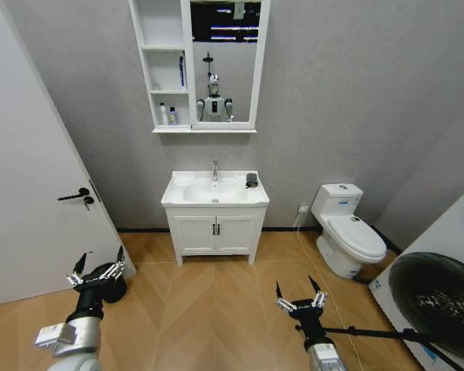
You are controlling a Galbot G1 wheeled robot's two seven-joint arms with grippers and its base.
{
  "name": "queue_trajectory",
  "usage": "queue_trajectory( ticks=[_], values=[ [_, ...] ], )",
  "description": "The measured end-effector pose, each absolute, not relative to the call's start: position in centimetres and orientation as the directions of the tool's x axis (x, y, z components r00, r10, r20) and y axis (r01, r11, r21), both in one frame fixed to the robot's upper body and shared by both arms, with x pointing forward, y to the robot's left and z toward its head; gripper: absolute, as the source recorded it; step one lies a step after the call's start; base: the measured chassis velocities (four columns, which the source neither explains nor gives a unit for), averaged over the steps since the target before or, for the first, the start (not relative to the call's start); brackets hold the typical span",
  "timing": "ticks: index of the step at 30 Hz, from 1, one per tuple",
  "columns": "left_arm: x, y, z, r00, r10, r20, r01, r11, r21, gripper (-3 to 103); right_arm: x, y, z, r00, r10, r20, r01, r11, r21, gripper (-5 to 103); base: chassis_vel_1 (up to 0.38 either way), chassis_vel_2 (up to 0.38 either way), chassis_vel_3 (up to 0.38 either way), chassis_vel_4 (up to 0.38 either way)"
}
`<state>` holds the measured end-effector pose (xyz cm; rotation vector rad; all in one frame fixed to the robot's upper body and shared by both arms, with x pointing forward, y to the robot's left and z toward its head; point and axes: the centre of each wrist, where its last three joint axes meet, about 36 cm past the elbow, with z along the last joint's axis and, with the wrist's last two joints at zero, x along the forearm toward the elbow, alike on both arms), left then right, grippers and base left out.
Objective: Move facial cleanser and shampoo from washbasin to cabinet, then wipe washbasin with towel.
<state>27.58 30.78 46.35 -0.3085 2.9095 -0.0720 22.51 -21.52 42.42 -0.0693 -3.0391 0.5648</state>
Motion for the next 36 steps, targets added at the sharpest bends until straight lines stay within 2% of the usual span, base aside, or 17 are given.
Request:
queue_trajectory(
  ticks=[17, 27, 31, 36],
  values=[
    [27.7, 31.5, 45.6, -0.958, -0.214, -0.190, -0.205, 0.977, -0.062, 100, 22.5, -21.5, 42.4, -0.998, 0.056, 0.041, 0.038, 0.932, -0.359, 100, -0.006, 0.013, 0.009, -0.007],
    [26.9, 31.3, 38.7, -0.975, -0.205, -0.081, -0.204, 0.979, -0.016, 100, 22.5, -21.5, 42.5, -0.998, 0.057, 0.041, 0.039, 0.933, -0.359, 100, 0.000, 0.000, 0.000, 0.000],
    [26.9, 31.3, 38.9, -0.975, -0.206, -0.089, -0.204, 0.979, -0.027, 100, 22.5, -21.5, 42.5, -0.998, 0.057, 0.041, 0.039, 0.933, -0.358, 100, 0.000, 0.000, 0.000, 0.000],
    [27.3, 30.8, 43.4, -0.973, -0.184, -0.141, -0.182, 0.983, -0.028, 100, 22.5, -21.5, 42.5, -0.998, 0.057, 0.041, 0.039, 0.933, -0.358, 100, 0.000, 0.000, 0.000, 0.000]
  ],
)
